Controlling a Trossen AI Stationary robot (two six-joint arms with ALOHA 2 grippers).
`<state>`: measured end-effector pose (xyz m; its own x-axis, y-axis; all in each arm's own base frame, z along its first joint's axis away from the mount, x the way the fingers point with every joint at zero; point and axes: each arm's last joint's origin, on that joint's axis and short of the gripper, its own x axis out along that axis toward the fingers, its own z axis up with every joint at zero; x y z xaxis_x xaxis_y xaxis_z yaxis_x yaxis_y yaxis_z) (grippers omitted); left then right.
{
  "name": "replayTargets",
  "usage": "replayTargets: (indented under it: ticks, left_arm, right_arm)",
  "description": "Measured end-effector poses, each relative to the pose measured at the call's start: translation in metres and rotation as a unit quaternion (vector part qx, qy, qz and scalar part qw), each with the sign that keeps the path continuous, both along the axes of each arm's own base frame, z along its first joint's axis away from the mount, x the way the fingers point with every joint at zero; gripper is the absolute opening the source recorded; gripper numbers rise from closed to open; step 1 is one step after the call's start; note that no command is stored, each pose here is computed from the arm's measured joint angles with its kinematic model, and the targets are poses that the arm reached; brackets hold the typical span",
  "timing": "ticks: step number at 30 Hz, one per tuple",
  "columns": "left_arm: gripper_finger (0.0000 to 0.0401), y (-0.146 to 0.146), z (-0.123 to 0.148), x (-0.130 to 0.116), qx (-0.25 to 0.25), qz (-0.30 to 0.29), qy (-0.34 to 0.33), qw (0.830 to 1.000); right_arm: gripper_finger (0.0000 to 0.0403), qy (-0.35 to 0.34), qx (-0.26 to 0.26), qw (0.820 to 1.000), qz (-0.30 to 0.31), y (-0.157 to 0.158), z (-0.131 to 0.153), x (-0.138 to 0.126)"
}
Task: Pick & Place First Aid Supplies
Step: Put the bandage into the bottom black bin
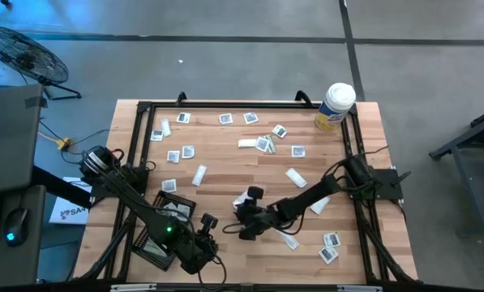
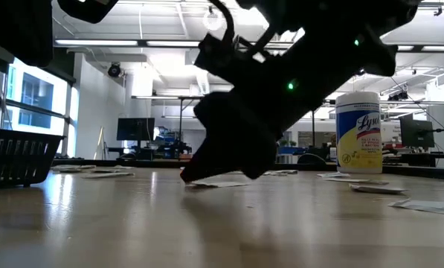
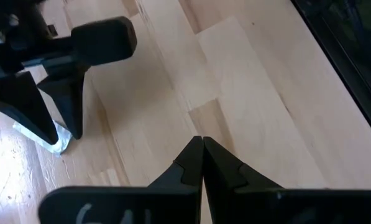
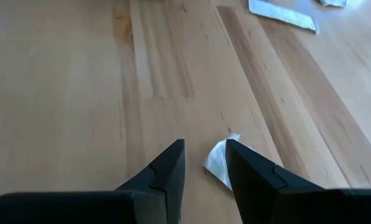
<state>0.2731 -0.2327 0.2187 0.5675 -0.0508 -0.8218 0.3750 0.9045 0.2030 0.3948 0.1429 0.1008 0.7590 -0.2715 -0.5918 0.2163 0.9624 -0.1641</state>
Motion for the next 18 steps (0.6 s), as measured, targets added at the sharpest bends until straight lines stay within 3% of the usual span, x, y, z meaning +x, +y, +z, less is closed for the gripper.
replayTargets:
  ticks: [10,18]
  left_arm:
    - [0.0001,0.001,-0.008,-0.002,-0.011,-0.008,0.008,1.000]
    - [0.0001,0.013,-0.040,-0.001,-0.038,0.001,-0.014,0.999]
  right_arm:
    - [0.0102,0.013,0.034,0.999,-0.030,-0.015,-0.007,0.004]
    - [0.0039,0.024,0.070,0.995,-0.062,-0.022,-0.010,0.004]
